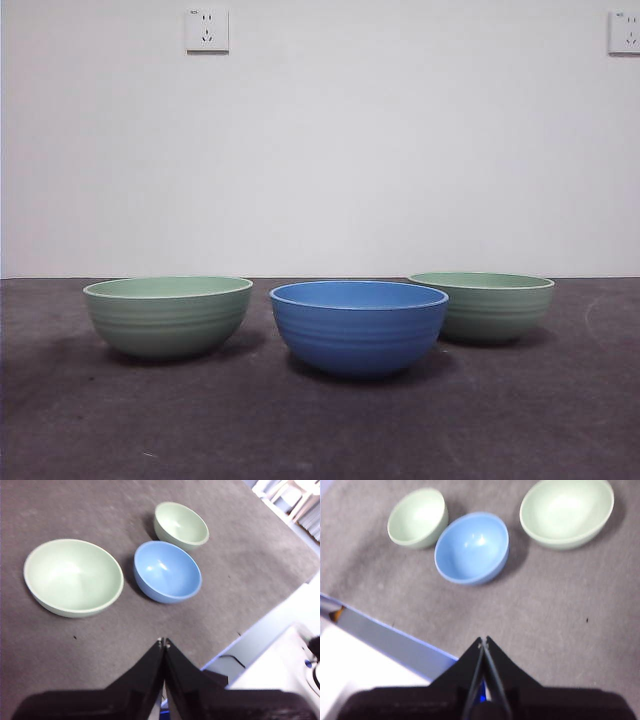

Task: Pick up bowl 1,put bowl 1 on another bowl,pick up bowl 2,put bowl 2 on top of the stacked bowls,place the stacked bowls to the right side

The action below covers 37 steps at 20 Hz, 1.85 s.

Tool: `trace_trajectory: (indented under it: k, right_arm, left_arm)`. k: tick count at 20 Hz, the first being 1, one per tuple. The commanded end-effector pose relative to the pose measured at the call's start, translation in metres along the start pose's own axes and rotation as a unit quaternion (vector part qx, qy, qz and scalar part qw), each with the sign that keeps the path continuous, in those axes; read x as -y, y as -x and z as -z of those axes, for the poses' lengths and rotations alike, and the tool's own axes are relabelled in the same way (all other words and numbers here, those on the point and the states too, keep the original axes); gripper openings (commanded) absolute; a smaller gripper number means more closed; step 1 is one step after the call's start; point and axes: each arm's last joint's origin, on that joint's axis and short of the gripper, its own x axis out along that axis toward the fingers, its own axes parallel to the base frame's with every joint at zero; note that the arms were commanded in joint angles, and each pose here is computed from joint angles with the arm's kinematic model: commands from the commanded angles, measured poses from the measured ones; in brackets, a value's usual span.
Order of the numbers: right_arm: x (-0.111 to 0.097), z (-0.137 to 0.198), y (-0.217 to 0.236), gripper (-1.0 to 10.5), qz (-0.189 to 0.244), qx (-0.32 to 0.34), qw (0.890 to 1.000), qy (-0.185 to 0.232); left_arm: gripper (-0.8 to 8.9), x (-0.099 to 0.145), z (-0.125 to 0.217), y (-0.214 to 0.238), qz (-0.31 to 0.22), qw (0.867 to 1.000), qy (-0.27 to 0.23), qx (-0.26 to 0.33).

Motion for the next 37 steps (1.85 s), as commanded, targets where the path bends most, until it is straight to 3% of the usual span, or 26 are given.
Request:
trace_trajectory:
  k: [1,4,6,11,14,27,34,37]
  right_arm:
    - [0.000,-0.001,0.000,0.0,-0.001,0.000,1.000,0.015]
    - [0.000,-0.001,0.000,0.0,-0.001,0.000,1.000,0.015]
    - [0.000,-0.001,0.000,0.4,-0.001,0.001,1.000,0.015]
    - [0.000,-0.001,0.000,4.1,-0.001,0.000,1.000,-0.002]
    - [0.000,-0.002,-0.001,5.3,-0.001,-0.002,1.000,-0.008]
    - [0.007,-0.014,-0.012,5.4,-0.001,-0.003,0.999,-0.051]
    - [0.023,-0.040,-0.036,5.4,0.003,0.016,0.995,-0.098]
    - [0.035,-0.053,-0.055,5.4,0.025,0.015,0.993,-0.115]
  left_arm:
    - [-0.07,0.001,0.001,0.001,0.004,1.000,-0.017,-0.005]
    - [0.03,0.001,0.001,0.001,0.004,1.000,-0.016,-0.006]
    - [0.64,0.001,0.001,0.001,0.003,1.000,-0.014,-0.007]
    - [5.68,0.001,0.001,0.001,0.001,1.000,0.006,-0.007]
    - [5.79,0.001,0.001,0.001,0.001,1.000,0.010,-0.007]
    - [5.76,0.001,0.001,0.001,0.001,1.000,0.013,-0.007]
    - [5.76,0.001,0.001,0.001,0.001,1.000,0.014,-0.007]
    - [5.76,0.001,0.001,0.001,0.001,1.000,0.014,-0.007]
